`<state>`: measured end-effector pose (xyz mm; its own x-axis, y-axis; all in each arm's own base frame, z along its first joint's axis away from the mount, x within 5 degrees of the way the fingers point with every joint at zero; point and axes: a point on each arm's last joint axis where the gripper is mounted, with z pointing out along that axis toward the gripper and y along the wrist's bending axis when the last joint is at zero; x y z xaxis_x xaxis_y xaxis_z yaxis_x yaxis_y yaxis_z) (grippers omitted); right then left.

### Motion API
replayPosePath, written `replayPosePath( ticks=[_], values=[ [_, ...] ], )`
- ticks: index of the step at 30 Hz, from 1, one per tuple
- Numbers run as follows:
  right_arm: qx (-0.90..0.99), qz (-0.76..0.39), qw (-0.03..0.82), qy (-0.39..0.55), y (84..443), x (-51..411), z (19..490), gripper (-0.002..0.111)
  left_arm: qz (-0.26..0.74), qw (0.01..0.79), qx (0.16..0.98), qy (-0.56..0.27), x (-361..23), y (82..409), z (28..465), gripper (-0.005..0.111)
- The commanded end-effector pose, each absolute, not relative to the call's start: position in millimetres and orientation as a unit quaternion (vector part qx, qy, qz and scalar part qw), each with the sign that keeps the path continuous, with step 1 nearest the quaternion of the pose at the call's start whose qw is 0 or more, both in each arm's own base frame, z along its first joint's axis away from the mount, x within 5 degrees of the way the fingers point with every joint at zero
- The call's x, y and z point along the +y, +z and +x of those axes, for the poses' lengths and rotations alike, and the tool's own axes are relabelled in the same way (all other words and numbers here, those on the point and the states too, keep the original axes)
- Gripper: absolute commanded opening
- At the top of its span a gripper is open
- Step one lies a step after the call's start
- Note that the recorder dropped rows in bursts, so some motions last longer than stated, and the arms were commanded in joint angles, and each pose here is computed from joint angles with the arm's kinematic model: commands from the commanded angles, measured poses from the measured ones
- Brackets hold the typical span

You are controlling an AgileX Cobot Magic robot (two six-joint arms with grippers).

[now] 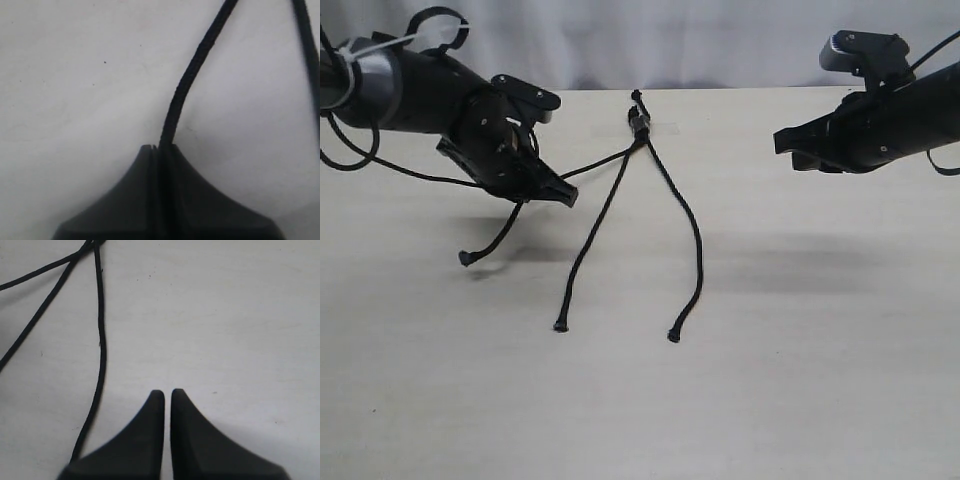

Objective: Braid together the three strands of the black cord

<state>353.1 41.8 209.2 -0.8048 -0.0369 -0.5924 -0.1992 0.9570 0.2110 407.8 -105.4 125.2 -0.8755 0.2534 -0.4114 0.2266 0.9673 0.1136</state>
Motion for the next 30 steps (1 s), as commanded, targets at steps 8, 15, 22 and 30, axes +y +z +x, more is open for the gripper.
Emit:
replayPosePath(
  ticks=[8,15,22,30],
  values=[
    [0.939,-0.067,0.312,0.129,212,41,355,0.005,0.14,0.205,0.968,0.04,-105,107,409,0.037],
    [0.928,-0.132,0.321,0.138,213,85,349,0.039,0.139,0.254,0.957,0.034,-105,147,409,0.037],
    [0.889,-0.301,0.296,0.18,205,201,318,0.045,0.09,0.415,0.905,0.011,-56,240,376,0.0],
    [0.918,-0.324,0.187,0.131,169,277,333,0.045,0.055,0.469,0.882,0.009,-33,279,347,0.0]
  ],
)
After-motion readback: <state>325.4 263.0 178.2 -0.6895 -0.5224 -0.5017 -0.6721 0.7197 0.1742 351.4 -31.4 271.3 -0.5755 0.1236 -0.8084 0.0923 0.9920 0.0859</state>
